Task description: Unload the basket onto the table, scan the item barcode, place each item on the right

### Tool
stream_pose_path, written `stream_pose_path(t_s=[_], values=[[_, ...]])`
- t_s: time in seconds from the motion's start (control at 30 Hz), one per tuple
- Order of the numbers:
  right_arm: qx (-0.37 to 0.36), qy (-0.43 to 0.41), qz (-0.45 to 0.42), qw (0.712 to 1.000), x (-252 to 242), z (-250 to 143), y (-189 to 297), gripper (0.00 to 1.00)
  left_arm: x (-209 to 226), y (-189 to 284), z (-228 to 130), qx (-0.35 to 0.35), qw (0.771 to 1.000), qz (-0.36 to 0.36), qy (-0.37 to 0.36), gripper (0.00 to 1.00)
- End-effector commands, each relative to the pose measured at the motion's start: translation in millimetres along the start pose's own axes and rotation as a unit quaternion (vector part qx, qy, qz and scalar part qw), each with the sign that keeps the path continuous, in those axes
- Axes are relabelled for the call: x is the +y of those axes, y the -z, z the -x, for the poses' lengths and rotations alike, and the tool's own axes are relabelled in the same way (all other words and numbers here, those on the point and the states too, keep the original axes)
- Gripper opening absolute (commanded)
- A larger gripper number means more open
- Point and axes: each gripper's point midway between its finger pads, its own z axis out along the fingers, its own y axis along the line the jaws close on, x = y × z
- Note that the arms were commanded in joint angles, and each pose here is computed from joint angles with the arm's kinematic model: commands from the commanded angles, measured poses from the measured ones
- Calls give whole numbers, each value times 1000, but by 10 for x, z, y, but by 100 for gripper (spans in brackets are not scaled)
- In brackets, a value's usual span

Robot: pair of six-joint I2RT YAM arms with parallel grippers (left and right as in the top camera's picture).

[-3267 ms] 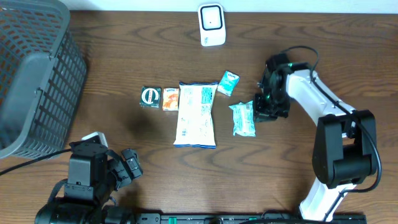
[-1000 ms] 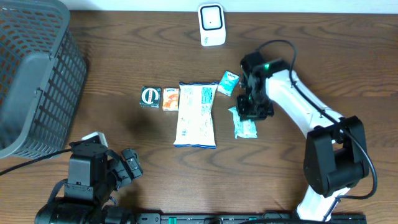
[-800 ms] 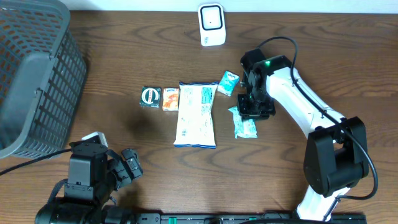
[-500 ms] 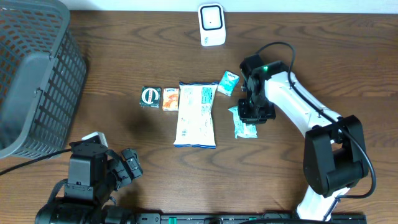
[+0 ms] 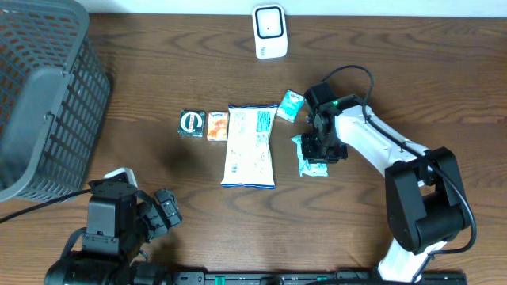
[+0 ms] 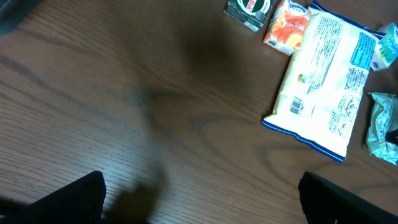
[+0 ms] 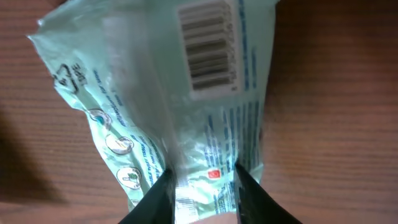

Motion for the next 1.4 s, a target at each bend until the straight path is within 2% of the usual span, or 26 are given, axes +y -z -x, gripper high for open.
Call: stream_pose_path(t_s=[0.0,0.23,0.47,0.67,0.8,0.97,1.13,1.37], values=[[17,-15,-22,1000,-107,0,73,29,23,1,0,-2,1000,5,0,98],[35,-22,-24,999,-101,33,560,29,23,1,0,-2,1000,5,0,98],[65,3,-10,998,109,-156,579,31,23,1,0,-2,1000,5,0,98],[65,56,-25,996,374,-331,407,21,22,1,1,-3,1000,5,0,98],[45,50,-30,997,468,-327,264,17,23,1,0,-2,1000,5,0,98],[23,38,-18,999,539,-293,64,6,23,1,0,-2,1000,5,0,98],[17,29,-23,999,451,-326,-142,8,23,1,0,-2,1000,5,0,98],[24,-39,-125,991,-56,-389,-92,6,22,1,1,-3,1000,5,0,98]])
